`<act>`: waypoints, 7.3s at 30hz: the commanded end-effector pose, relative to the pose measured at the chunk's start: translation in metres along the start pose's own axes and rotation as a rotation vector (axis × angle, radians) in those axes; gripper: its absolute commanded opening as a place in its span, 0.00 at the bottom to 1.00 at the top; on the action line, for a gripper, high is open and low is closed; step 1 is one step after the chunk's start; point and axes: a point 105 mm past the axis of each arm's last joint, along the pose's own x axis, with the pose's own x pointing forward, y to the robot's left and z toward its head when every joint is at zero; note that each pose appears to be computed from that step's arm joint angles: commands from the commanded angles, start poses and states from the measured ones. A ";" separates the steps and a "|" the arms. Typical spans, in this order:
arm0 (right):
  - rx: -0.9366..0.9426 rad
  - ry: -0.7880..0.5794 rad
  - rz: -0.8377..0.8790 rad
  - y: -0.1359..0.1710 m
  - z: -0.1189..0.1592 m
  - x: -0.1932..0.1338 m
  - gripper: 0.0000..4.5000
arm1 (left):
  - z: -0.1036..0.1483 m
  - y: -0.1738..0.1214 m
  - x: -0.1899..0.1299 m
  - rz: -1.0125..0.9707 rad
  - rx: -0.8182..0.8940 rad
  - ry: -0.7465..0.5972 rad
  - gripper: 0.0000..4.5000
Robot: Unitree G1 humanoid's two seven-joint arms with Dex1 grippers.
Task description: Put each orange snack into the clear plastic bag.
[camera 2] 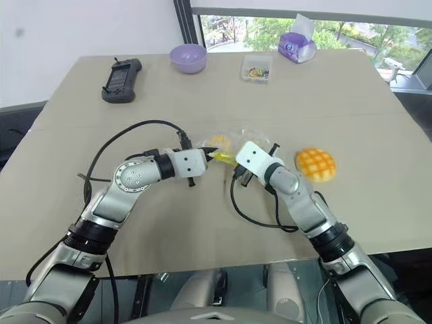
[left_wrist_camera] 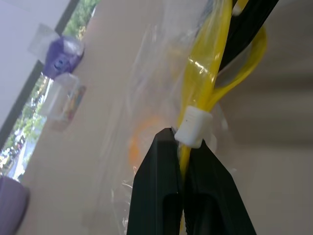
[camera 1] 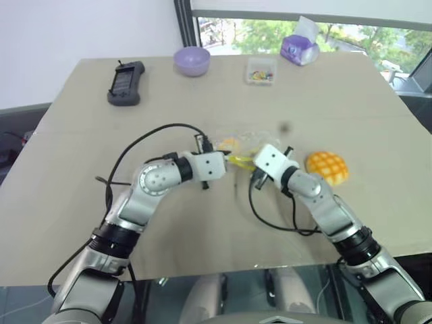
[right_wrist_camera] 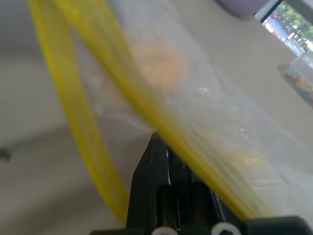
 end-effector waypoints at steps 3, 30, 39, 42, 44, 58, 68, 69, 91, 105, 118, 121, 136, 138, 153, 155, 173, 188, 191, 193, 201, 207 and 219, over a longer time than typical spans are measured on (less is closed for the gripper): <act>-0.110 -0.026 -0.128 -0.021 0.007 0.005 0.01 | 0.007 0.006 -0.005 0.010 -0.016 -0.020 0.00; -0.454 -0.082 -0.117 -0.032 0.015 -0.029 0.99 | -0.023 0.024 -0.006 0.033 -0.231 0.108 0.00; -0.016 -0.043 -0.262 -0.066 0.001 -0.083 0.99 | -0.029 0.028 -0.006 0.044 -0.280 0.119 0.00; 0.106 0.048 -0.343 -0.074 -0.025 -0.108 0.99 | -0.030 0.030 -0.007 0.044 -0.283 0.115 0.00; 0.197 0.122 -0.365 -0.071 -0.044 -0.125 0.99 | -0.032 0.033 -0.008 0.045 -0.279 0.115 0.00; 0.628 0.334 -0.423 -0.031 -0.110 -0.138 0.99 | -0.032 0.035 -0.008 0.028 -0.279 0.099 0.00; 0.536 0.238 -0.457 -0.057 -0.094 -0.140 0.37 | -0.030 0.036 -0.006 0.030 -0.277 0.101 0.00; 0.523 0.169 -0.410 -0.057 -0.077 -0.138 0.37 | -0.030 0.036 -0.005 0.032 -0.277 0.104 0.00; 0.495 -0.061 0.093 -0.020 0.024 -0.094 0.37 | -0.011 0.031 0.004 0.005 -0.187 0.065 0.00; 0.699 -0.030 0.003 -0.040 0.019 -0.057 0.37 | 0.003 0.011 0.000 -0.084 -0.136 -0.003 0.00; 0.232 -0.063 0.003 -0.024 0.030 -0.035 0.37 | 0.006 0.018 0.002 -0.090 -0.143 -0.026 0.00; 0.350 -0.116 0.015 -0.029 0.039 -0.032 0.37 | 0.009 0.018 0.003 -0.099 -0.116 -0.037 0.00; 0.278 0.012 0.009 -0.026 0.010 -0.022 0.37 | 0.023 0.022 0.002 -0.095 -0.071 -0.131 0.00; 0.311 -0.013 0.002 -0.029 0.016 -0.021 0.37 | 0.021 0.023 0.002 -0.093 -0.045 -0.120 0.00; 0.544 -0.019 -0.153 -0.055 0.013 -0.011 0.37 | 0.012 0.038 0.007 -0.056 0.255 -0.115 0.00; 0.298 0.071 -0.177 -0.053 -0.002 -0.010 0.37 | 0.012 0.039 0.007 -0.048 0.260 -0.123 0.00; -0.129 -0.128 -0.057 -0.022 0.028 -0.001 0.37 | 0.019 0.044 0.011 0.029 0.270 -0.216 0.00; 0.224 -0.088 -0.153 -0.042 0.012 -0.003 0.66 | 0.019 0.035 0.011 0.050 0.173 -0.252 0.00; 0.196 -0.100 -0.172 -0.049 0.017 -0.011 0.92 | 0.005 0.045 0.009 0.082 -0.001 -0.202 0.00; 0.202 -0.127 -0.150 -0.052 0.025 -0.021 0.92 | -0.005 0.051 0.007 0.089 -0.087 -0.168 0.00; 0.163 -0.188 -0.083 -0.064 0.041 -0.063 0.92 | -0.023 0.068 0.003 0.122 -0.291 -0.131 0.00; -0.039 -0.065 -0.046 -0.058 0.015 -0.076 0.92 | -0.021 0.075 -0.002 0.114 -0.442 -0.182 0.00; 0.078 -0.051 0.038 -0.012 0.005 -0.035 0.92 | -0.014 0.093 -0.009 0.119 -0.660 -0.237 0.00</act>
